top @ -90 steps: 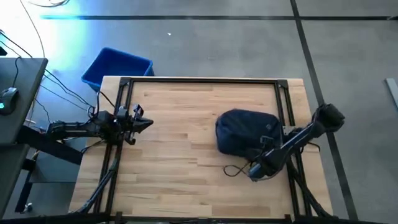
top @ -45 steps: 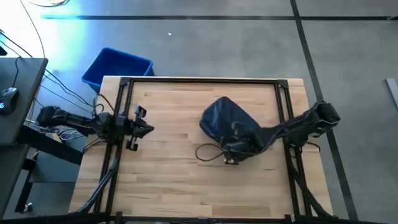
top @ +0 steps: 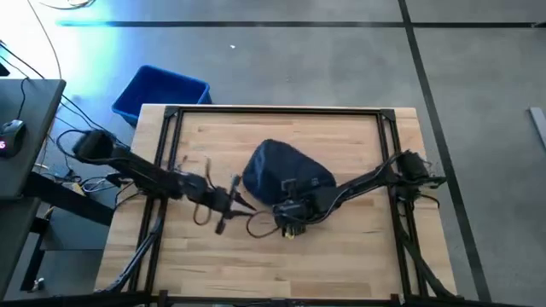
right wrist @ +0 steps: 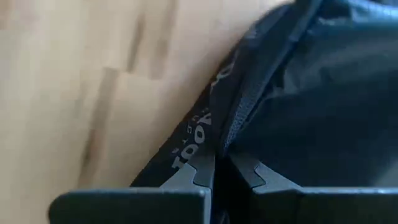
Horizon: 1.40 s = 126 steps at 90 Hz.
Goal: Unpack backpack
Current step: Open the backpack
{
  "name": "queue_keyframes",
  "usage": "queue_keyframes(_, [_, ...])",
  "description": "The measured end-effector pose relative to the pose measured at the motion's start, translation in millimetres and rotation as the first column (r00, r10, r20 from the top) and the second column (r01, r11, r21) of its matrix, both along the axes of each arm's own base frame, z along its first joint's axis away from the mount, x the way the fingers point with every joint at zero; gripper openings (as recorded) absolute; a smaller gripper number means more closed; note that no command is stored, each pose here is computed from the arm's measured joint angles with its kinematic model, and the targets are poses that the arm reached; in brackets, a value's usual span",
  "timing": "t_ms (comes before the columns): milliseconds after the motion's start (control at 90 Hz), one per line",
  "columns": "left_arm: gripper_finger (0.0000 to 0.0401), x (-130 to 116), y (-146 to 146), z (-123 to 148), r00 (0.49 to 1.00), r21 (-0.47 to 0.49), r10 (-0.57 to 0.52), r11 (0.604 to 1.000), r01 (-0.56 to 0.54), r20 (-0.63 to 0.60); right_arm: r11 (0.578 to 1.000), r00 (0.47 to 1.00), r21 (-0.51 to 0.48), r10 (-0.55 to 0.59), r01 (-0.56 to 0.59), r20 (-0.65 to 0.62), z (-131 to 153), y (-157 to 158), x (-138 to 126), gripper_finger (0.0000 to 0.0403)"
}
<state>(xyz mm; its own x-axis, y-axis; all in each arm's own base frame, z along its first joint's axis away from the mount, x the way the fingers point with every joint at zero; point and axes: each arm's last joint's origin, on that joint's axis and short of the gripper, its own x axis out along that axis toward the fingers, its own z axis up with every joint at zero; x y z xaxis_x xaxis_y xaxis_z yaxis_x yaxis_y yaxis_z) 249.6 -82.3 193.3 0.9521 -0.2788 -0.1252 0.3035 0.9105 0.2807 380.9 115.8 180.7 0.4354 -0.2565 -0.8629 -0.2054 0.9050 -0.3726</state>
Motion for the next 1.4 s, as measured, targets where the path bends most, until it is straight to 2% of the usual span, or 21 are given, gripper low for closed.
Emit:
queue_keyframes(167, [0.0092,25,-18,-8,0.998,0.095,-0.011,0.995,0.017,-0.067,1.000,1.000,0.028,0.004,-0.004,0.020,1,17,-5,0.0000])
queue_keyframes(400, [0.0138,53,-37,-18,0.975,0.237,0.094,0.970,-0.045,-0.201,0.999,1.000,0.041,0.018,-0.019,0.022,1,30,-10,0.0000])
queue_keyframes(667, [0.0158,68,-47,-26,0.953,0.306,0.220,0.940,-0.150,-0.210,0.999,1.000,0.048,0.001,-0.002,0.029,1,31,-10,0.0000])
queue_keyframes(933, [0.0150,66,-45,-32,0.930,0.289,0.248,0.943,-0.167,-0.273,0.999,1.000,0.045,-0.003,0.002,0.028,1,31,-10,0.0000])
queue_keyframes(1011, [0.0150,64,-45,-32,0.921,0.290,0.257,0.942,-0.171,-0.291,0.997,0.998,0.053,-0.053,0.051,0.038,1,30,-11,0.0000])
queue_keyframes(1078, [0.0150,59,-49,-30,0.910,0.326,0.291,0.926,-0.190,-0.295,0.989,0.989,0.062,-0.137,0.134,0.048,0,28,-12,0.0000])
queue_keyframes(1233, [0.0150,39,-60,-15,0.882,0.457,0.417,0.843,-0.284,-0.220,0.964,0.965,0.077,-0.258,0.254,0.046,-1,24,-15,0.0000])
queue_keyframes(1278, [0.0150,33,-63,-9,0.882,0.463,0.425,0.836,-0.295,-0.204,0.960,0.961,0.085,-0.273,0.268,0.048,0,25,-16,0.0000])
queue_keyframes(1400, [0.0150,22,-64,4,0.882,0.442,0.418,0.848,-0.292,-0.217,0.960,0.960,0.088,-0.272,0.267,0.058,1,25,-15,0.0000])
